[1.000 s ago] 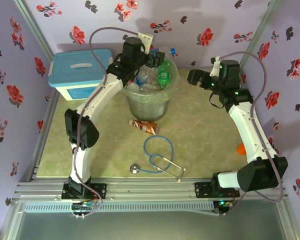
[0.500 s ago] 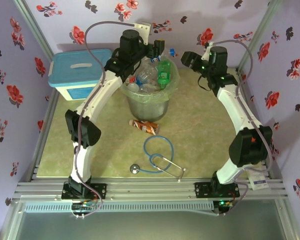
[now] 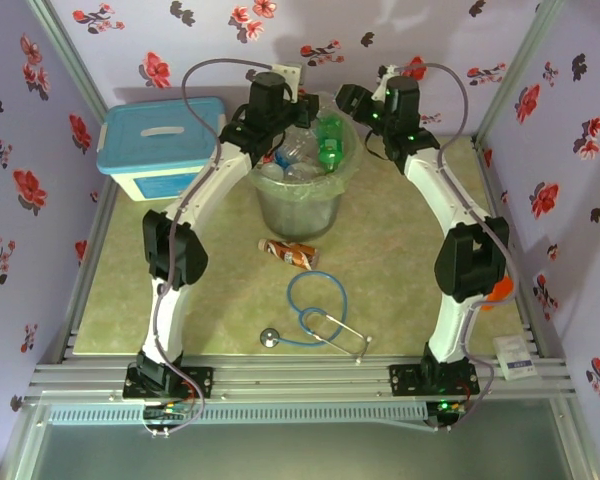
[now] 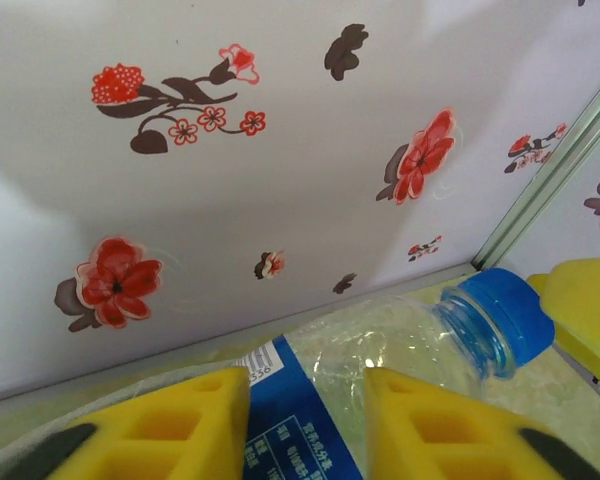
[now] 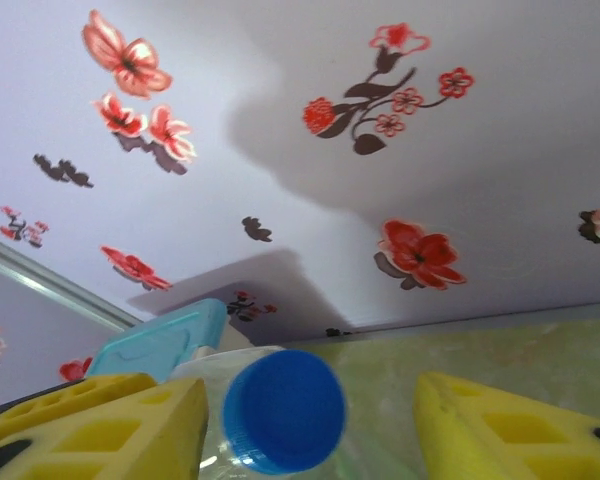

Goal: Put the plastic bottles in the bin

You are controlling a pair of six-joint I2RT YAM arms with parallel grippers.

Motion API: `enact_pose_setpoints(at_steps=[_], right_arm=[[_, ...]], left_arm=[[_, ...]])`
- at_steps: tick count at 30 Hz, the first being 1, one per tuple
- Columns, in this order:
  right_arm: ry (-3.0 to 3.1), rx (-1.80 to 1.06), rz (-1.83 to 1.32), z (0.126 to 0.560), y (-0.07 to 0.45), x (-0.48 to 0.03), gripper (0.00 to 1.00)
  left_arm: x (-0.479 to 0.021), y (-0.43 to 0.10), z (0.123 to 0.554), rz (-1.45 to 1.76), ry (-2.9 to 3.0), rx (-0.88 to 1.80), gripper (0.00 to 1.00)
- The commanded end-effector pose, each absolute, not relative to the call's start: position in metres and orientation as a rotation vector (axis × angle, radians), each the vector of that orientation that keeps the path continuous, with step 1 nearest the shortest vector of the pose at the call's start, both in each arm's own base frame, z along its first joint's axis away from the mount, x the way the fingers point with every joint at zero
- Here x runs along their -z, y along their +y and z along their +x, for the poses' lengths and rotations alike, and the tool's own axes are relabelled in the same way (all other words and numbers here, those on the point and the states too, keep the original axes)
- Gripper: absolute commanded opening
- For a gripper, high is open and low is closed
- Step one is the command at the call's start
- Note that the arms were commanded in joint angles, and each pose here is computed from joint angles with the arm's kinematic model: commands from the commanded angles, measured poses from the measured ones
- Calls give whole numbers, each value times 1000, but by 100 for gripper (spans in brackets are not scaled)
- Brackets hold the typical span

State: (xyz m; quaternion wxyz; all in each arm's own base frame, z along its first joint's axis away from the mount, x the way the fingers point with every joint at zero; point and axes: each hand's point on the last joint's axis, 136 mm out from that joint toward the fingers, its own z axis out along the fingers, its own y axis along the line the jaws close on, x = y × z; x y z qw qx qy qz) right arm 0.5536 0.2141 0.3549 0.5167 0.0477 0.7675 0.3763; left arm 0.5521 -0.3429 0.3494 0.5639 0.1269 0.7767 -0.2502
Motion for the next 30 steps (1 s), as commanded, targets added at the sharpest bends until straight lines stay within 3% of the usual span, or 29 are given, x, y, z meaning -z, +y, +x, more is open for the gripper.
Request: enact_pose_setpoints(at_steps=[1,10,12,18,23,30], right_arm=[[1797,-945,41,551,234,-376,52],[1858,-974,-124,535,276,-364,45],[1873,-984,-138,533,280,-360,45],[1914,-989,-170,525,285,-352,49],[1903,-987,-172,515,281,-365,55],[1900,-1027,-179,507,285,-371,56]], left_arm=[[-331,-330,551,270,1900,578,25],[-359,-323,539,261,1846,605,22],[-368,-322,536,259,1829,617,25],[-401,-317,524,252,1762,649,51],[-428,-311,512,254,1711,664,57],[-461,-302,497,236,1639,690,58]])
